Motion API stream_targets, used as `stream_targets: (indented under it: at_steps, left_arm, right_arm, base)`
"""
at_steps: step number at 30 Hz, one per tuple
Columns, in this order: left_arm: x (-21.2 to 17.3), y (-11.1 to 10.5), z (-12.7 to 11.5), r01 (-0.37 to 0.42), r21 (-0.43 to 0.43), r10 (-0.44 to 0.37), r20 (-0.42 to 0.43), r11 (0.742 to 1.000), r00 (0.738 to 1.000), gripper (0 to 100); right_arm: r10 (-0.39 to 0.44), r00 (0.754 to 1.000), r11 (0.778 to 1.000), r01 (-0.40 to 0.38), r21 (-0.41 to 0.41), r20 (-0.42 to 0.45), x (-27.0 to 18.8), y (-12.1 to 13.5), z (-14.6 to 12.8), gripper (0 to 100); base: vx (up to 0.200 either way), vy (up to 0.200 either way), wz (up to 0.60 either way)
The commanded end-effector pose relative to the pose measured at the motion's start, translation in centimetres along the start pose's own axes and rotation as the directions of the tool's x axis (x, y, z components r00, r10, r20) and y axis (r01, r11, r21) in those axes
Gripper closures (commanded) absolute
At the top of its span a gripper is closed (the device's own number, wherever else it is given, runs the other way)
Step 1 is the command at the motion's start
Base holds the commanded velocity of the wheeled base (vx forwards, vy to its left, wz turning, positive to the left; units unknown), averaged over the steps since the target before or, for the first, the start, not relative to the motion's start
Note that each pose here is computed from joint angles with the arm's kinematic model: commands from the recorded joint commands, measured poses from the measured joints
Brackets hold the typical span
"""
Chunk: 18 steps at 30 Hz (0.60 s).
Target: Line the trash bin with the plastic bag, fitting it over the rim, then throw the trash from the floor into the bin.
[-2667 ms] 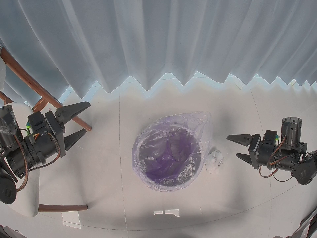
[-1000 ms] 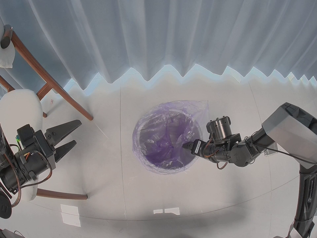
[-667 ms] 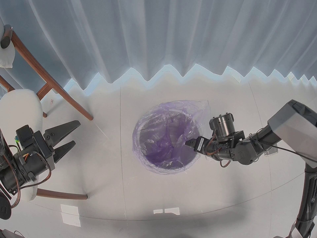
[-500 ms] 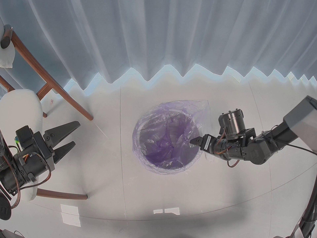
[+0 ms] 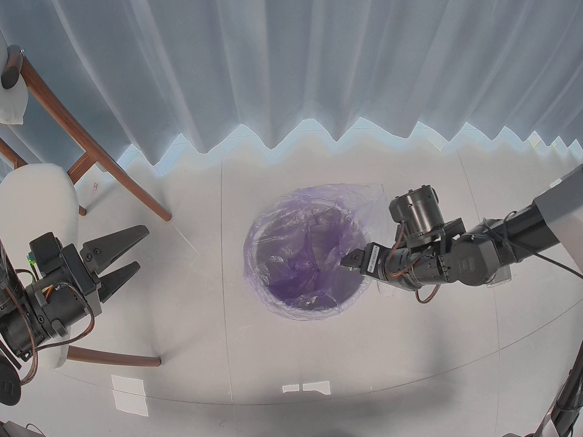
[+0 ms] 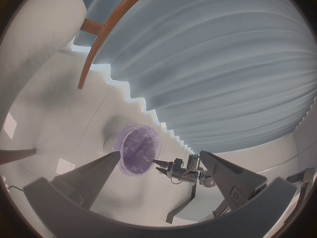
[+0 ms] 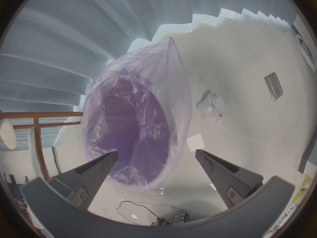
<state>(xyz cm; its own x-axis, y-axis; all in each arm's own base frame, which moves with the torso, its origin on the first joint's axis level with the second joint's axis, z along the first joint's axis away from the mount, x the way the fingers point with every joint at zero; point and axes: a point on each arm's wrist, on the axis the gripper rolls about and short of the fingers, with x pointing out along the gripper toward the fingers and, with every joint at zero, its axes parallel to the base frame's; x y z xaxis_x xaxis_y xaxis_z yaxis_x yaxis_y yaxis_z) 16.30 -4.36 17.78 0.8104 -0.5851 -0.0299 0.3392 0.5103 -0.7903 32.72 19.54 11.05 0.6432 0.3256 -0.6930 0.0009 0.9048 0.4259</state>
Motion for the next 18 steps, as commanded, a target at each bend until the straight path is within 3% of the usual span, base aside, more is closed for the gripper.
stream_targets:
  at_steps: [1, 4, 8, 18]
  left_arm:
    - [-0.1, 0.1, -0.1, -0.002, -0.001, 0.002, -0.001, 1.0, 1.0, 0]
    - [-0.2, 0.1, -0.2, -0.005, -0.002, 0.005, 0.001, 1.0, 1.0, 0]
    - [-0.3, 0.1, -0.2, -0.004, -0.001, 0.004, 0.002, 1.0, 1.0, 0]
    - [-0.4, 0.2, -0.3, -0.009, -0.004, 0.009, -0.002, 1.0, 1.0, 0]
  right_arm:
    - [-0.075, 0.996, 0.997, 0.073, -0.03, -0.054, 3.2, 1.3, 0.1, 0]
    - [-0.136, 0.984, 0.99, 0.132, -0.043, -0.114, 4.0, 1.0, -0.3, 0]
    - [-0.175, 0.977, 0.984, 0.17, -0.047, -0.119, 5.7, 0.5, -0.7, 0]
    - [-0.142, 0.988, 0.989, 0.138, -0.055, -0.061, 6.4, 2.1, 0.5, 0]
  base:
    - [0.0, 0.0, 0.0]
    - [0.0, 0.0, 0.0]
    - [0.0, 0.0, 0.0]
    - [0.0, 0.0, 0.0]
